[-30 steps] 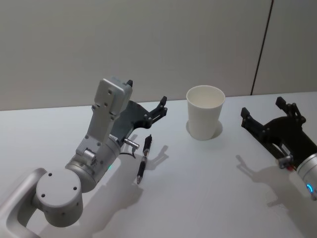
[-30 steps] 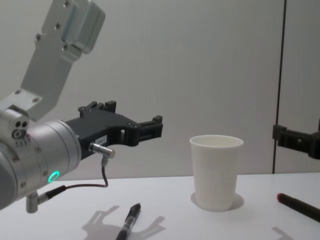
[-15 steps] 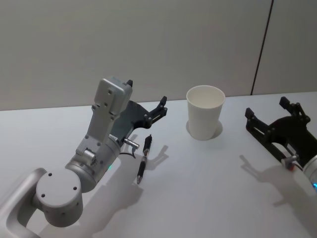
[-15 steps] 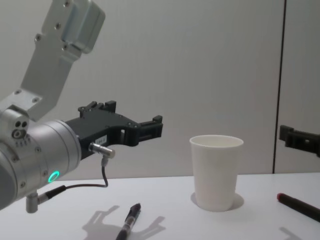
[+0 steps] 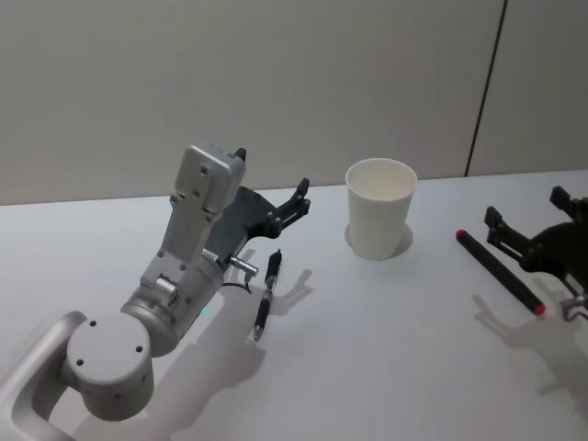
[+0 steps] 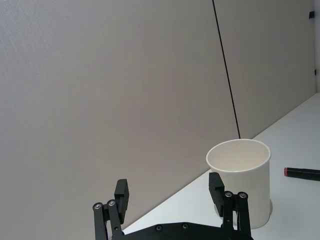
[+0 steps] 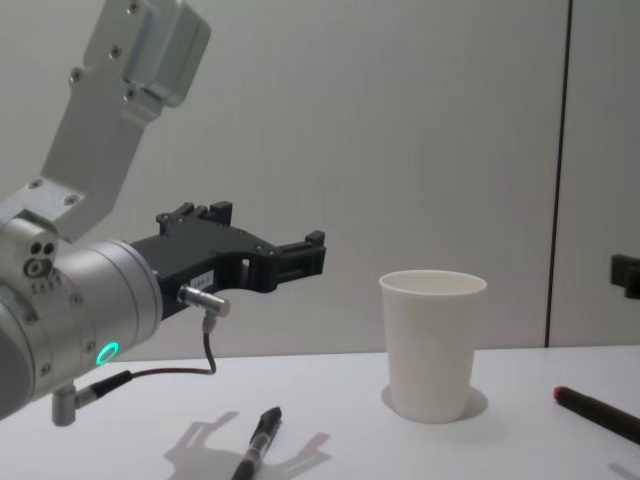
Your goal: Place the pen into the pen holder.
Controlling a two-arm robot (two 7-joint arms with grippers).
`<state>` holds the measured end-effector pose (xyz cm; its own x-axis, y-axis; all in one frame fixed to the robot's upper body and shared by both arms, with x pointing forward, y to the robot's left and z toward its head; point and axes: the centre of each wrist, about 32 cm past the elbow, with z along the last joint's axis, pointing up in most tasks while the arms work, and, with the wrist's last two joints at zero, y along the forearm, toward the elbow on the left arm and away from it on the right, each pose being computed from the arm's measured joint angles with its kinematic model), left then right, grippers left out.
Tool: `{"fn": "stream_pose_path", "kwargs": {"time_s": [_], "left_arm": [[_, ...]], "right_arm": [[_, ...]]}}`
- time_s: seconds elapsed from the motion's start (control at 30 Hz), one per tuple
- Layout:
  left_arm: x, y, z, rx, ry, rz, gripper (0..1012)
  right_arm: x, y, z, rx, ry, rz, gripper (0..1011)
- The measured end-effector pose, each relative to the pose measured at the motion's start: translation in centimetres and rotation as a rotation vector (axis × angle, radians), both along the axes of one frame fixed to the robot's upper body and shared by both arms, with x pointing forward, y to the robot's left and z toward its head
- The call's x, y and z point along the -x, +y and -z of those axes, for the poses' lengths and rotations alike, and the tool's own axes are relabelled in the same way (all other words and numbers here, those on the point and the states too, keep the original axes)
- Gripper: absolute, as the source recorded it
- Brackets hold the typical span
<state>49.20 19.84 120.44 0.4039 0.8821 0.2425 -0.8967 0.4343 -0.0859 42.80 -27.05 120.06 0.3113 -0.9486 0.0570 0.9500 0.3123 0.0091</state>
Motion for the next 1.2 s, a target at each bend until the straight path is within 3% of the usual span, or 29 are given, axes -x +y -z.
{"fn": "stream_pose_path", "kwargs": {"time_s": [0.63,1.2], "left_arm": [[0.00,0.00,0.00,0.000,0.000,0.000,1001],[0.00,0.00,0.00,0.000,0.000,0.000,1001]], "right_arm": [[1.6,-1.1,-1.0,0.049,0.103,0.079,1001],[0.1,-1.4,-1.7,0.113,0.216,0.135,1002]]}}
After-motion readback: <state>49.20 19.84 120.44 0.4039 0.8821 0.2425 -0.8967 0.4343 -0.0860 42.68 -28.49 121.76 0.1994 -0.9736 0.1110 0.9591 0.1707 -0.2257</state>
